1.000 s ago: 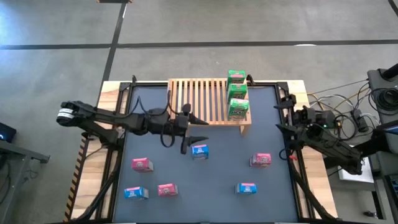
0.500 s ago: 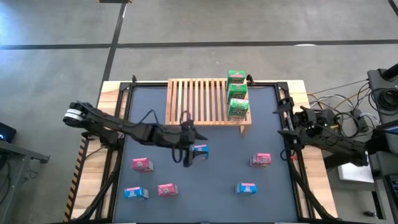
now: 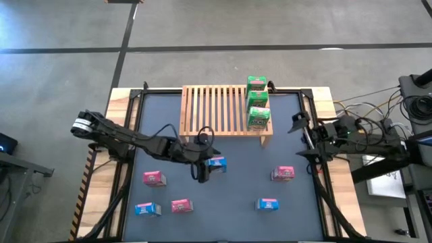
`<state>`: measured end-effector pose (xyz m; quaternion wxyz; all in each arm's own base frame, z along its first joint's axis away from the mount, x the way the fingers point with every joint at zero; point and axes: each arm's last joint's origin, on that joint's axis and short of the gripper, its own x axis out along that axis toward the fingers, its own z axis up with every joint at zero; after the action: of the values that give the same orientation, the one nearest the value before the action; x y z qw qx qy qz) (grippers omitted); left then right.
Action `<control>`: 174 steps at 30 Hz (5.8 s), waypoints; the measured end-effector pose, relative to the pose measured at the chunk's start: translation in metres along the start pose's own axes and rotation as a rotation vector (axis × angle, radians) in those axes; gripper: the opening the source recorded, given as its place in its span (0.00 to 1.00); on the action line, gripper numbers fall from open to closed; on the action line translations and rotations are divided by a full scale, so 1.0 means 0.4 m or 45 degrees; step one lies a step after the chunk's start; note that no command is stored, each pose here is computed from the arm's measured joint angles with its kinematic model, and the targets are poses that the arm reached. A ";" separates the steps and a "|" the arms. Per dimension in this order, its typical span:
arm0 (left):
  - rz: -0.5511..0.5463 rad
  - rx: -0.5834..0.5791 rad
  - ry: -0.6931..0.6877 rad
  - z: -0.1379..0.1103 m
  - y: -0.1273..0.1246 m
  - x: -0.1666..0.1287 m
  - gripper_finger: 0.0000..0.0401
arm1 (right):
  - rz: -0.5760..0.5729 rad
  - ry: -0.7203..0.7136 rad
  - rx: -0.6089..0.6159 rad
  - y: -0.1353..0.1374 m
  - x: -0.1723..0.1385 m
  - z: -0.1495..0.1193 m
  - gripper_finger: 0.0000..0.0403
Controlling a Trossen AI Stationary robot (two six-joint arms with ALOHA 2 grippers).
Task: Stack cereal on shelf
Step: Put the top blue cereal box on the shelf
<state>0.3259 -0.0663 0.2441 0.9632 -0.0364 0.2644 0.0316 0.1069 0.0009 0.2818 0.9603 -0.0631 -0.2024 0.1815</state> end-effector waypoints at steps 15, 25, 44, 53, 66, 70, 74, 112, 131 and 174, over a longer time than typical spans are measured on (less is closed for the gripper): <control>0.066 -0.011 0.176 -0.038 0.006 0.005 0.61 | 0.112 0.168 0.020 0.015 0.111 -0.041 0.82; 0.103 -0.021 0.273 -0.082 0.002 0.053 0.61 | 0.092 0.184 0.022 0.013 0.114 -0.045 0.82; 0.120 -0.067 0.316 -0.103 0.001 0.075 0.40 | 0.080 0.199 0.021 0.012 0.115 -0.049 0.82; 0.076 0.028 0.287 -0.026 -0.014 0.064 0.29 | 0.046 0.219 0.015 0.010 0.115 -0.053 0.82; 0.074 0.302 0.340 0.183 -0.025 -0.036 0.31 | 0.048 0.218 0.012 0.011 0.115 -0.053 0.82; 0.108 0.384 0.256 0.244 0.000 -0.057 0.31 | 0.050 0.217 0.012 0.011 0.115 -0.052 0.82; 0.172 0.372 0.195 0.294 0.054 -0.073 0.31 | 0.050 0.219 0.013 0.011 0.115 -0.053 0.82; 0.155 0.175 0.096 0.293 0.636 -0.135 0.31 | -0.041 0.322 -0.028 0.001 0.134 -0.092 0.82; 0.189 0.172 0.085 0.289 0.658 -0.126 0.41 | -0.042 0.323 -0.027 0.000 0.139 -0.097 0.82; 0.191 0.250 -0.019 0.309 0.655 -0.111 0.42 | -0.046 0.315 -0.007 -0.001 0.140 -0.096 0.82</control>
<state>0.3296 0.2035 0.3589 0.9590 0.0784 0.2609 0.0776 0.1703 0.0197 0.2674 0.9808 -0.0841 -0.0838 0.1544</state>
